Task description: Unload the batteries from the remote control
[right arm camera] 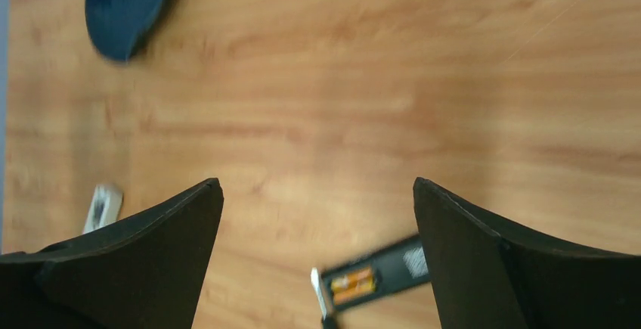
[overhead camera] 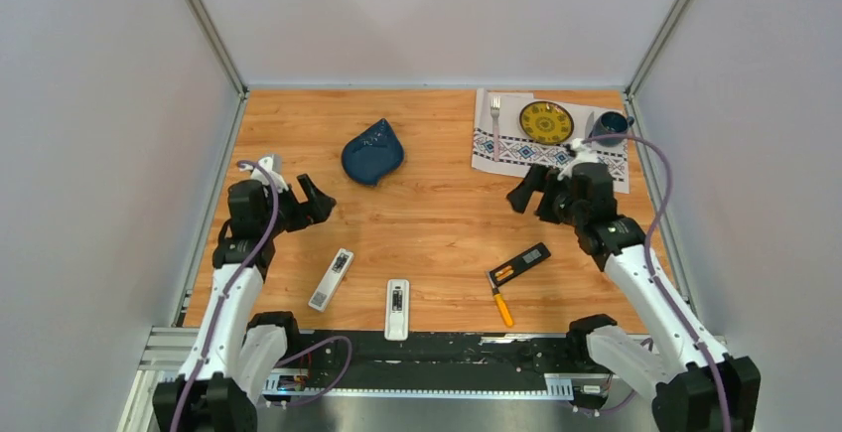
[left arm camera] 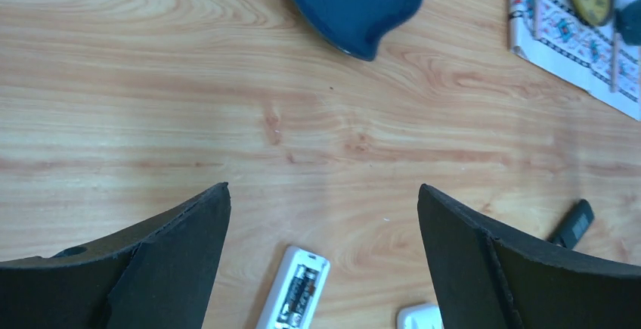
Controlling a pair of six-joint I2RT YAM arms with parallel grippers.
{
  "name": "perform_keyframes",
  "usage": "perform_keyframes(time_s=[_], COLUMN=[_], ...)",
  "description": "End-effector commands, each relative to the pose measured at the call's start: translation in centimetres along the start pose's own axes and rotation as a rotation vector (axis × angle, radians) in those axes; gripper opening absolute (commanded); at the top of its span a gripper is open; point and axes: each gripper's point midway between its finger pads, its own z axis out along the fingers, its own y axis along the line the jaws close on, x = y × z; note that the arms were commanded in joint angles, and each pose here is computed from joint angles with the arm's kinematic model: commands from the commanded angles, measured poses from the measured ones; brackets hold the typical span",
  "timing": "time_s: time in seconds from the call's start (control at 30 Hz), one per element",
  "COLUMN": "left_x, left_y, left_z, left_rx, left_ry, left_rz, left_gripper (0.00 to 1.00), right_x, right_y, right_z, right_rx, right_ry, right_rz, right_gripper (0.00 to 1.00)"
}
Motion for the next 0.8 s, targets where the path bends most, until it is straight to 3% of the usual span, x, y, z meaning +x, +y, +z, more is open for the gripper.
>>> perform_keyframes(time_s=[0.0,0.17,0.37,0.5,0.57,0.77], left_x=[-2.7,-2.4,-3.2,-3.5,-3.5,-3.9], left_y=[-3.6,-6.3,-9.8,-10.2,-10.3,-10.7], left_z=[-3.1,-4.9,-6.2,-6.9,-7.3,-8.2], left_rx=[0.131,0.271,0.466,0.461,0.445,0.439], left_ry=[-0.127,-0.140,-0.178,-0.168,-0.147,-0.140], left_rz=[0.042,0.089,0.077,0.101,0.112,0.151], left_gripper=[1.00,1.00,1.00,0.99,0.98,0.97], right_x=[7.1,13.8,19.2,22.8,24.0,25.1], right_y=[3.6,1.7,1.1,-0.5,-0.9,-1.0], right_z=[-3.4,-6.3,-8.8,-9.2,-9.0,-7.7], right_rx=[-0.020,0.174,0.284,0.302,0.288,0.256], right_ry=[0.324,0.556,0.681,0.772,0.781,0.752], right_rz=[-0.149,-0.249,-0.352,-0.332,-0.304,-0.285], right_gripper=[1.00,1.00,0.98,0.80,0.65,0.50])
